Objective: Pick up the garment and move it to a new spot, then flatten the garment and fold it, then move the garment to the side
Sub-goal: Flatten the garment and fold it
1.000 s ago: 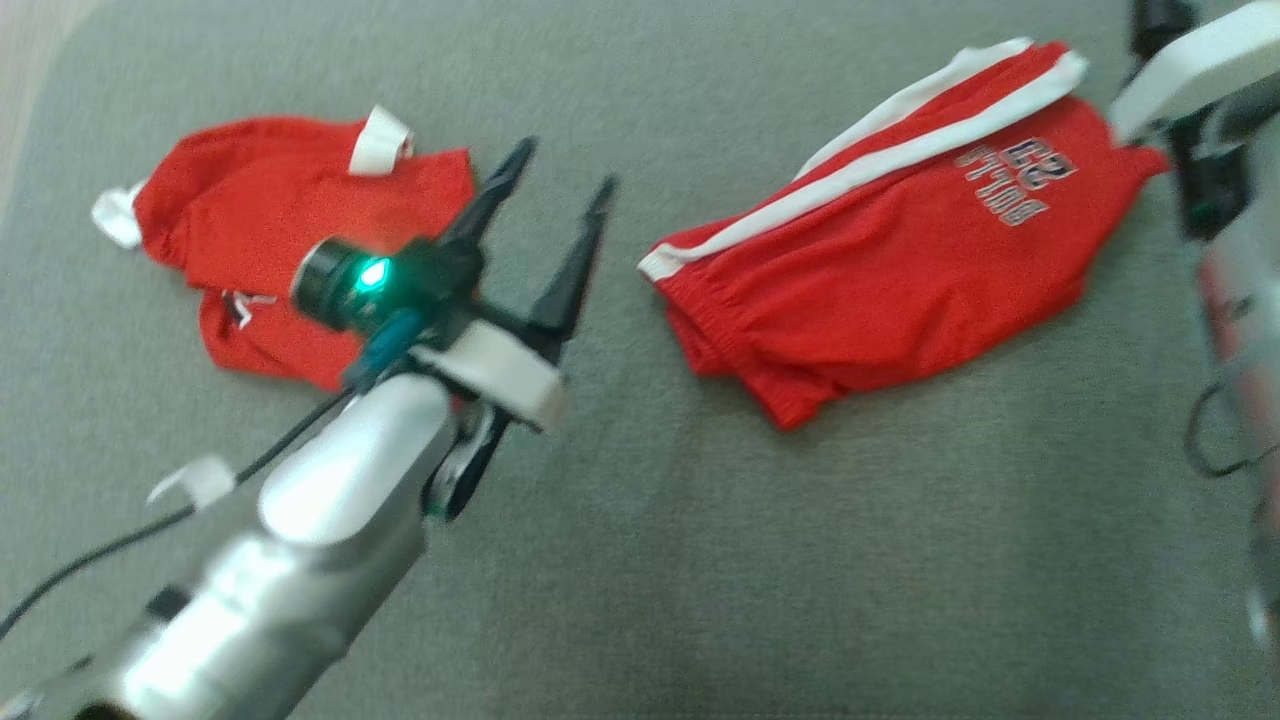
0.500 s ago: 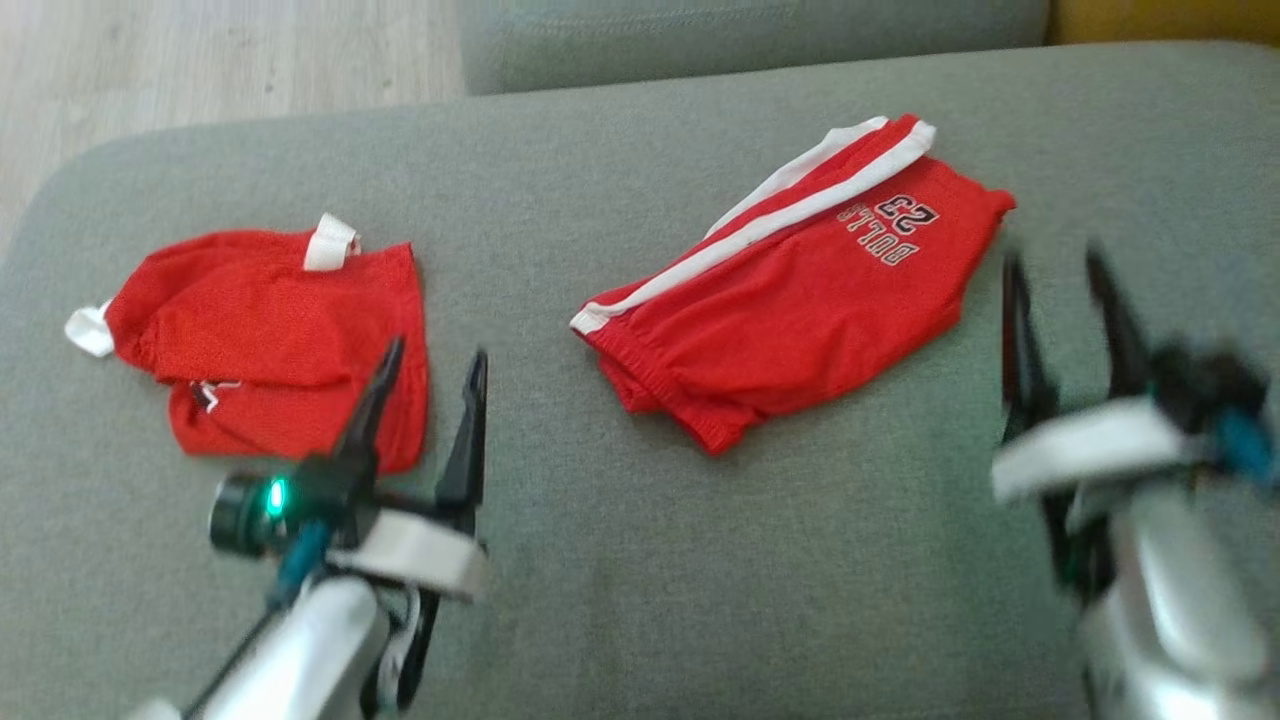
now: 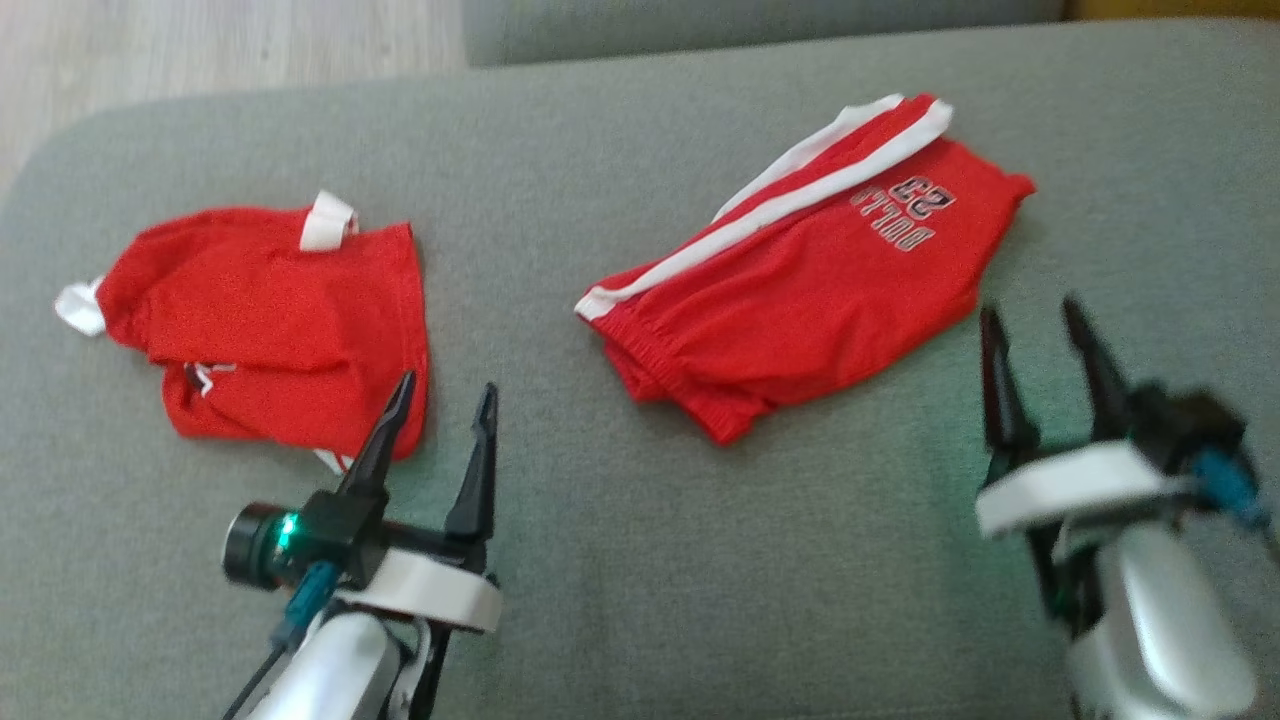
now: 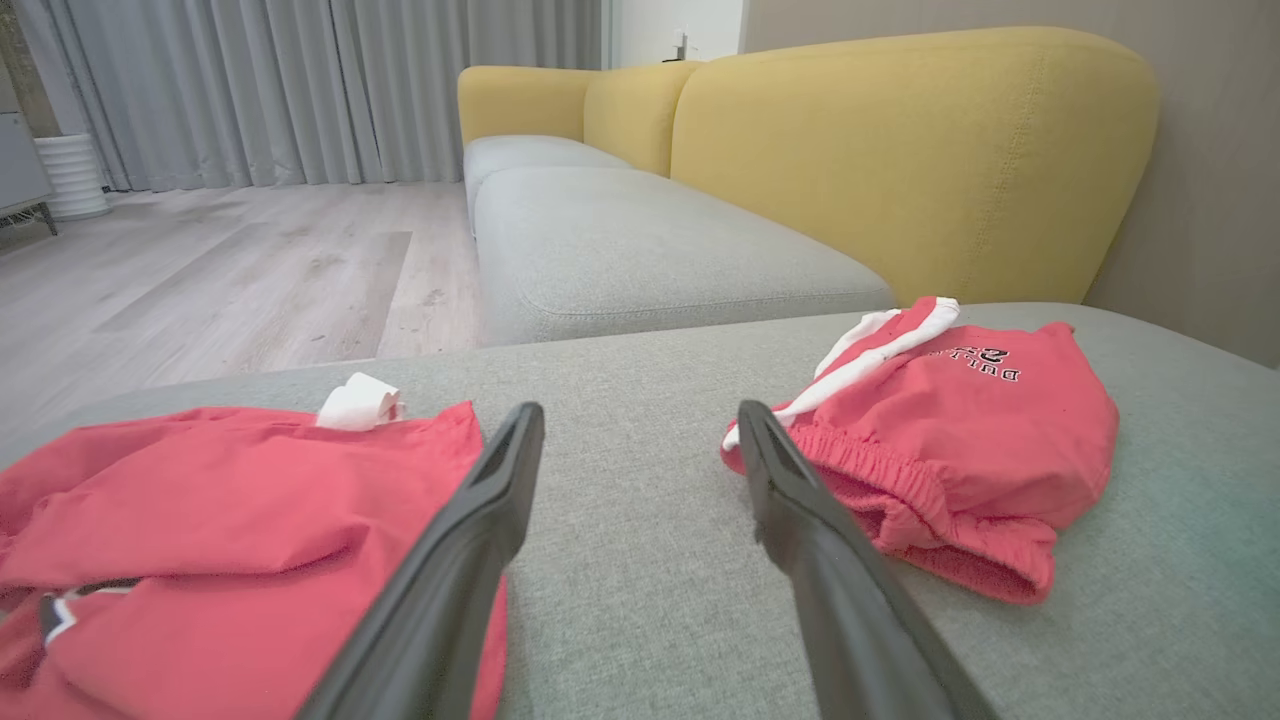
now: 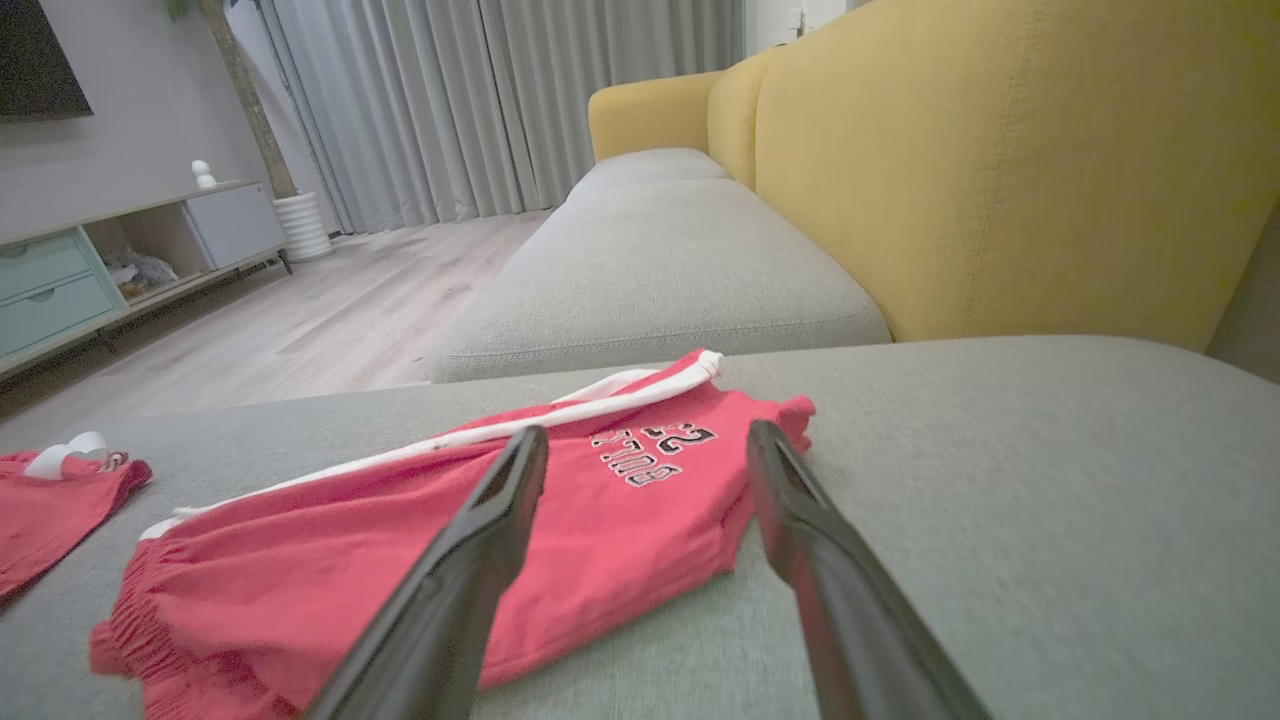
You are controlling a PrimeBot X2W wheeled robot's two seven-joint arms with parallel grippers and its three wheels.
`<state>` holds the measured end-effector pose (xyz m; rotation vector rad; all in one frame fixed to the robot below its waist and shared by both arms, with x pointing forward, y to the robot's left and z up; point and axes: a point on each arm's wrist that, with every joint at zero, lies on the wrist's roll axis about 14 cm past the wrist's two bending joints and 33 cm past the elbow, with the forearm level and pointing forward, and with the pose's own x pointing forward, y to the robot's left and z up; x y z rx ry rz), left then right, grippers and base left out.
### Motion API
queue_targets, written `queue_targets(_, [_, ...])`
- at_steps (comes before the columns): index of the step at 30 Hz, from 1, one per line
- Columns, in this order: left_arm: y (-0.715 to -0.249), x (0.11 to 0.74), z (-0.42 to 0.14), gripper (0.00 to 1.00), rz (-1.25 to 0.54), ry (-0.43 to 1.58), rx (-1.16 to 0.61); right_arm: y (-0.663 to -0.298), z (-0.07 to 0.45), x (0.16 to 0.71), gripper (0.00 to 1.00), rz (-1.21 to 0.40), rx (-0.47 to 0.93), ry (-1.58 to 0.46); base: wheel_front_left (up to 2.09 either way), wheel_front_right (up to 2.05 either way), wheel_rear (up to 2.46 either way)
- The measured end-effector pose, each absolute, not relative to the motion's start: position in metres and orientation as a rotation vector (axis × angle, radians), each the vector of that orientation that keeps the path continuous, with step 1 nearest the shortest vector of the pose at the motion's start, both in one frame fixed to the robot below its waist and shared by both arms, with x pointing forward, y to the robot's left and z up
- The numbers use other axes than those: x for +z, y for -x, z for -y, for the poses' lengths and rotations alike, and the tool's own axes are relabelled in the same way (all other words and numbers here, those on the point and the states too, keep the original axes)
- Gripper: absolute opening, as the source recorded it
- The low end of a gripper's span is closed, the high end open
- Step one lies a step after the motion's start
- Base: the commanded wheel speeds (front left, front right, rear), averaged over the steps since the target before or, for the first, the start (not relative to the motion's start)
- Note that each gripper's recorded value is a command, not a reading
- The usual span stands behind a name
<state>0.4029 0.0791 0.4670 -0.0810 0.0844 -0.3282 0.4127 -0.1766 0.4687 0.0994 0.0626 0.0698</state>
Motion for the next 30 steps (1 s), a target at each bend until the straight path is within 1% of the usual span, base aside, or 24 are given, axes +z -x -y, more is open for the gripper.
queue_targets(2, [-0.407,0.464,-0.076,1.0,-0.089,0.084,-0.34,-0.43,0.179,0.473,1.0,-0.072,0.068,-0.082,0.0,0.0,0.0])
queue_targets(9, [-0.437,0.462,-0.071,1.0,-0.074,0.093,-0.354,-0.503,0.204,0.468,1.0,-0.2,0.031,-0.026,0.0,0.0,0.0])
queue_targets(12, [-0.444,0.449,-0.076,1.0,-0.104,0.1,-0.339,-0.531,0.222,0.455,1.0,-0.284,-0.013,-0.024,0.0,0.0,0.0])
queue_targets(14, [-0.446,0.444,-0.08,1.0,-0.116,0.102,-0.325,-0.543,0.229,0.438,1.0,-0.361,-0.036,-0.024,0.0,0.0,0.0])
queue_targets(17, [-0.447,0.436,-0.085,1.0,-0.135,0.11,-0.306,-0.551,0.231,0.408,1.0,-0.481,-0.052,-0.04,0.0,0.0,0.0])
queue_targets(21, [-0.447,0.428,-0.093,1.0,-0.159,0.114,-0.288,-0.546,0.22,0.363,1.0,-0.655,-0.024,-0.007,0.0,0.0,0.0])
queue_targets(25, [-0.45,0.427,-0.102,1.0,-0.155,0.112,-0.253,-0.557,0.22,0.359,1.0,-0.685,-0.012,0.028,0.0,0.0,0.0])
queue_targets(29, [-0.454,0.433,-0.101,1.0,-0.136,0.109,-0.262,-0.556,0.217,0.356,1.0,-0.728,0.002,0.04,0.0,0.0,0.0])
queue_targets(30, [-0.456,0.435,-0.101,1.0,-0.13,0.109,-0.26,-0.555,0.218,0.357,0.0,-0.733,-0.002,0.022,0.0,0.0,0.0])
